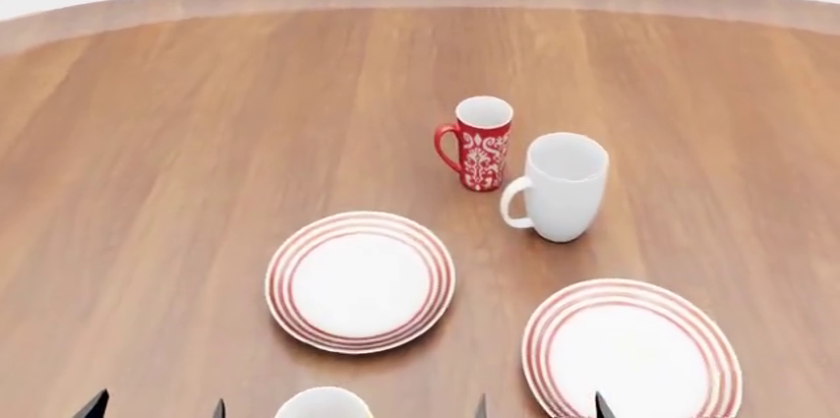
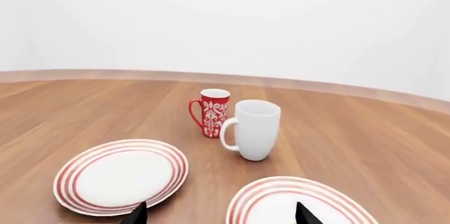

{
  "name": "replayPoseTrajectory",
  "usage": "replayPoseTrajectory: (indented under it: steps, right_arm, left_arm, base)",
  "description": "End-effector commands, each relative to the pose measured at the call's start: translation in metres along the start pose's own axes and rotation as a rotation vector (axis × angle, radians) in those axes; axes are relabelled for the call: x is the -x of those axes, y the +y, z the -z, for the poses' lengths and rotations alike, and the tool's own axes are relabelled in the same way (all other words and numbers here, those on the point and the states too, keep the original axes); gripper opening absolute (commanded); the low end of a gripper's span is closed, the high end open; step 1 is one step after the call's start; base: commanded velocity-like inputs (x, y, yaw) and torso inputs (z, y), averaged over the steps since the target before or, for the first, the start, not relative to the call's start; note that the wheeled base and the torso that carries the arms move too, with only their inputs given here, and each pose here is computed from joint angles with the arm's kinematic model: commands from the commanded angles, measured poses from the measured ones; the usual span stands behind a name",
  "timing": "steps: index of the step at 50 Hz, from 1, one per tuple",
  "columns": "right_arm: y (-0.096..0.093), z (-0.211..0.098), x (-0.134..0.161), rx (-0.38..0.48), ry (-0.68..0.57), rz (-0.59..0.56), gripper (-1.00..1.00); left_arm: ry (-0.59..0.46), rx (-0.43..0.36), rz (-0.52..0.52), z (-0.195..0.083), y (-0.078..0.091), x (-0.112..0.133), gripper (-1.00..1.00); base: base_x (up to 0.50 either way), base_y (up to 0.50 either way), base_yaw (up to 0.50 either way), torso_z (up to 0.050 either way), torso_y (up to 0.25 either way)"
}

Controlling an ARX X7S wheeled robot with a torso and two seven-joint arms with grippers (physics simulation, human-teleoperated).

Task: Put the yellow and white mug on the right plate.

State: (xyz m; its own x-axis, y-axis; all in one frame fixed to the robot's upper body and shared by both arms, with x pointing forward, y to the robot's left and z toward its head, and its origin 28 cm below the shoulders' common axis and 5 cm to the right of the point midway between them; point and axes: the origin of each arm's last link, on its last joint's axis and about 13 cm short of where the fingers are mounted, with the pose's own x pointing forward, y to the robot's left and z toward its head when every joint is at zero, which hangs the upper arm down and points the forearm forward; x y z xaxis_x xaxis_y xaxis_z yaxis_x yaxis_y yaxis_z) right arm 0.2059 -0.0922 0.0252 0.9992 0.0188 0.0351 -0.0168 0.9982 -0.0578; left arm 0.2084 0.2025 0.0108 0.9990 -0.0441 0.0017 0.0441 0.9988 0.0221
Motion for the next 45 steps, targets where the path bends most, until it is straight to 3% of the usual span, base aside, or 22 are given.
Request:
replayPoseTrajectory:
  steps: [1,10,17,21,27,29,35,38,40,41,45]
  right_arm:
    - [0.001,0.0,0.0,0.0,-0.001,-0.011,1.0]
    - [0.001,0.002,0.0,0.01,0.014,-0.015,1.0]
    - [-0.001,-0.002,0.001,0.011,0.002,-0.026,1.0]
    - [-0.007,-0.004,0.004,0.081,-0.035,-0.085,1.0]
    - [-0.018,-0.009,0.008,0.086,-0.034,-0.125,1.0]
    - [-0.03,-0.016,0.023,0.115,-0.052,-0.283,1.0]
    - [-0.035,-0.016,0.042,0.14,-0.029,-0.464,1.0]
    - [-0.037,-0.012,0.05,0.203,0.034,-0.512,1.0]
    - [-0.037,-0.012,0.056,0.197,0.029,-0.601,1.0]
    - [-0.036,-0.011,0.064,0.234,0.033,-0.666,1.0]
    - [-0.035,-0.008,0.071,0.273,0.057,-0.719,1.0]
  left_arm:
    - [0.001,0.0,0.005,0.0,0.0,0.0,1.0]
    - [0.004,0.0,0.007,0.001,0.0,0.001,1.0]
    - [0.006,0.0,0.008,0.001,-0.001,0.001,1.0]
    - [0.004,0.003,0.012,0.001,-0.001,0.001,1.0]
    - [0.001,-0.002,0.015,0.0,0.0,0.001,1.0]
    - [0.0,-0.01,0.012,0.0,0.002,0.0,1.0]
    - [-0.002,-0.014,0.008,0.0,0.004,-0.001,1.0]
    - [-0.002,-0.014,0.003,0.0,0.005,-0.001,1.0]
    - [-0.005,-0.015,0.001,0.0,0.005,-0.001,1.0]
    - [-0.007,-0.017,0.0,-0.001,0.006,-0.001,1.0]
    - [-0.007,-0.018,-0.003,-0.001,0.006,-0.001,1.0]
  base:
    - [0.5,0.0,0.0,0.0,0.0]
    - [0.46,0.0,0.0,0.0,0.0]
    - [0.0,0.0,0.0,0.0,0.0]
    - [0.0,0.0,0.0,0.0,0.0]
    - [0.0,0.0,0.0,0.0,0.0]
    - [0.0,0.0,0.0,0.0,0.0]
    - [0.0,0.0,0.0,0.0,0.0]
    - [0.0,0.0,0.0,0.0,0.0]
    - [0.0,0.0,0.0,0.0,0.0]
    - [0.0,0.0,0.0,0.0,0.0]
    - [0.0,0.0,0.0,0.0,0.0]
